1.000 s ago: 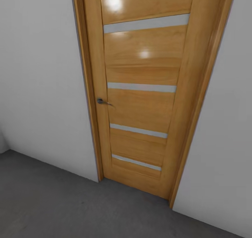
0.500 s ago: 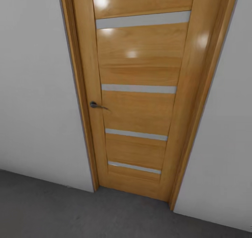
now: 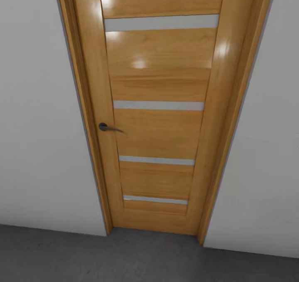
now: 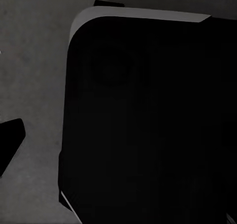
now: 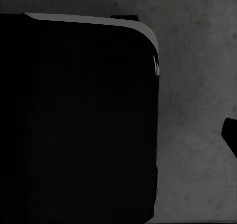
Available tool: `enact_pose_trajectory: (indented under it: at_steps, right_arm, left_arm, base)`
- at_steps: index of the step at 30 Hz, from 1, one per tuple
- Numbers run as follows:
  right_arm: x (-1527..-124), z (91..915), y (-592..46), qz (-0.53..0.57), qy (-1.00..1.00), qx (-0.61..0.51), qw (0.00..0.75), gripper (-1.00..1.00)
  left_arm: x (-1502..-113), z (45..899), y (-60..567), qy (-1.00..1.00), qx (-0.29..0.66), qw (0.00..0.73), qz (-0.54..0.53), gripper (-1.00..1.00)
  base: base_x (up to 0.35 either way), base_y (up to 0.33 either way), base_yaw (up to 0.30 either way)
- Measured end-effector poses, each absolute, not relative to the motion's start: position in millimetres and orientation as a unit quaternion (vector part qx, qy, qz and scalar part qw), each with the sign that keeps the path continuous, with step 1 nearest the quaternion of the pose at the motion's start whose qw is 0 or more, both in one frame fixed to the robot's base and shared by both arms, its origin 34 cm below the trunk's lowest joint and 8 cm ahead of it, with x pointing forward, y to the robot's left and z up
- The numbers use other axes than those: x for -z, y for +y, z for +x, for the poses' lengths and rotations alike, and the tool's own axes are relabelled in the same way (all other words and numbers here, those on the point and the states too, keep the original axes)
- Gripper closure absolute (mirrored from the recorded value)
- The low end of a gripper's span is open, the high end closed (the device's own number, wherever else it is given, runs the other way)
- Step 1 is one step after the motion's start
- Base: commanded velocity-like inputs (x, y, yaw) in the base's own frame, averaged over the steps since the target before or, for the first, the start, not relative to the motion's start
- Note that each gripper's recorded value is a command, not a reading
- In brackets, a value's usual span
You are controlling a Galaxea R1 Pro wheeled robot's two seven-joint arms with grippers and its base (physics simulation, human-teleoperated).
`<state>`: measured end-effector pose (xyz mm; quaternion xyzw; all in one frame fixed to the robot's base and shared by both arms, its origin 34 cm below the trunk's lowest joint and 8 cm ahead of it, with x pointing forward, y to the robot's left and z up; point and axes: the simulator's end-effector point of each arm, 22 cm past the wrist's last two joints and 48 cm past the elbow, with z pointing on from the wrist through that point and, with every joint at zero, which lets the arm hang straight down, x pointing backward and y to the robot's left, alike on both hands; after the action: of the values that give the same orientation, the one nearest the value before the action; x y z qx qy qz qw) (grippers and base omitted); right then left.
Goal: Move the two storage containers from the living room to the garage. In the garage, place one container on the floor and stack the other container on top of it (either order is fine).
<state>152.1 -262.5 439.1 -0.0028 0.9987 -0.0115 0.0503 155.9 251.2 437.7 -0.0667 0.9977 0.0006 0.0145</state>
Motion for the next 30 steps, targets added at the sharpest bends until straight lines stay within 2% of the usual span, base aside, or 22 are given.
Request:
enact_pose_trajectory:
  at_steps: [12,30]
  right_arm:
    - [-439.1,152.1,-262.8,-0.003,0.999,0.012,0.05,-1.0]
    - [-439.0,152.1,-262.2,-0.003,0.999,0.011,0.05,-1.0]
  left_arm:
    - [-437.7,156.6,251.3,0.998,-0.001,0.015,-0.067,-1.0]
    - [-437.7,156.5,251.9,0.998,-0.002,0.015,-0.067,-1.0]
  base:
    - [0.002,0.009,-0.219]
    - [0.001,0.008,-0.009]
